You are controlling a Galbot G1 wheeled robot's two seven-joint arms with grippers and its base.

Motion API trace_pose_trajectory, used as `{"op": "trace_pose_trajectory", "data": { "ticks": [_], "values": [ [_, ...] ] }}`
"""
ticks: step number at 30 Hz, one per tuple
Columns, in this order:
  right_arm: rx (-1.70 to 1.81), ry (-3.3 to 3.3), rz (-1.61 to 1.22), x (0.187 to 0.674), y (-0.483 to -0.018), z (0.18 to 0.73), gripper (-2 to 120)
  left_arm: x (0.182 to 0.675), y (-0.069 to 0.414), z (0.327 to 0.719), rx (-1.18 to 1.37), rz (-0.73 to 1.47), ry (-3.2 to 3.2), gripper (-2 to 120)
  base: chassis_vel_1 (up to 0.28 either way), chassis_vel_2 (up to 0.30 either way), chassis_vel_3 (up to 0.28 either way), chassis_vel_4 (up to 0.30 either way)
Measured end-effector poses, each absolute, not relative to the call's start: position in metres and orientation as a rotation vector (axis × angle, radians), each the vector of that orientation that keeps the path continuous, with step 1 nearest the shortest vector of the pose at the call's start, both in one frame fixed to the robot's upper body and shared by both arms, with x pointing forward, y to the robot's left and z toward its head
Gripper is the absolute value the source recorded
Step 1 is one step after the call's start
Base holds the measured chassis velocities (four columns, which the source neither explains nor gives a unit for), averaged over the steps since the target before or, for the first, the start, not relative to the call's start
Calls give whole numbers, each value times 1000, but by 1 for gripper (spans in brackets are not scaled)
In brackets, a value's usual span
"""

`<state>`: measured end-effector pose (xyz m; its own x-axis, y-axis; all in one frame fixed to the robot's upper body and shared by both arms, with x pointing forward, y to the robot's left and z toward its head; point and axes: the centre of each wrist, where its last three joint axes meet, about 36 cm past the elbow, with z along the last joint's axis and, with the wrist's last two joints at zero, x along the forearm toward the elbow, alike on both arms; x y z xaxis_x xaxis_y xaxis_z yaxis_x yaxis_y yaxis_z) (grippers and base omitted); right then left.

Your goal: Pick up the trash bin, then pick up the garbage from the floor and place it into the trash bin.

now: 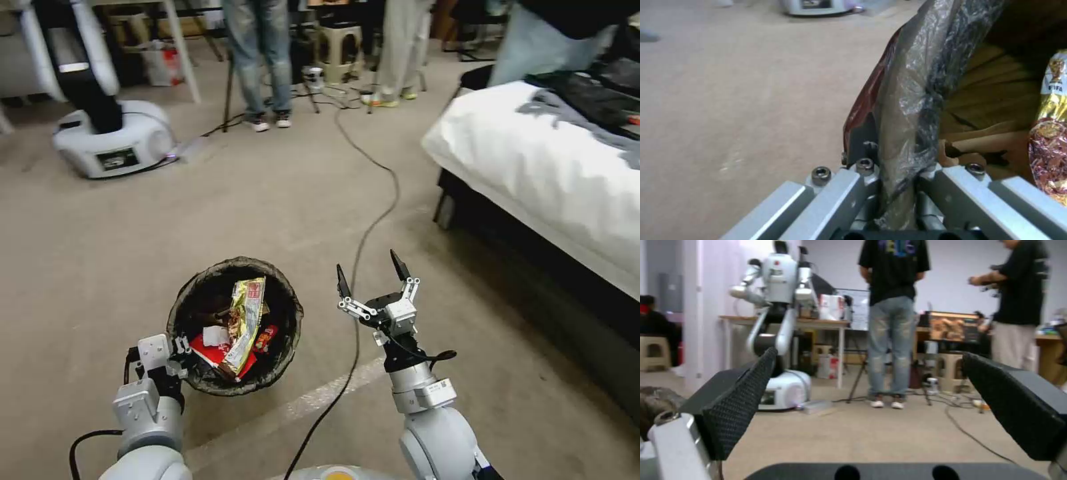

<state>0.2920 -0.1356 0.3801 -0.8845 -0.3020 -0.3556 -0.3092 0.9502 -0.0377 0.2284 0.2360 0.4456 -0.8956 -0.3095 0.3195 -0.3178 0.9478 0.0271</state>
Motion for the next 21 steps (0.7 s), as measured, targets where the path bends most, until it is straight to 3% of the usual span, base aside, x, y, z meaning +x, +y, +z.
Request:
{"op": "trace_pose_trajectory", "data": {
  "ticks": [13,21],
  "values": [
    [-460,2736,26,292,-135,380,100,230,236,442,473,40,-2777,0,111,109,115,112],
    [-456,2735,25,292,-136,380,100,231,234,439,461,48,-2771,0,6,6,6,6]
  ]
}}
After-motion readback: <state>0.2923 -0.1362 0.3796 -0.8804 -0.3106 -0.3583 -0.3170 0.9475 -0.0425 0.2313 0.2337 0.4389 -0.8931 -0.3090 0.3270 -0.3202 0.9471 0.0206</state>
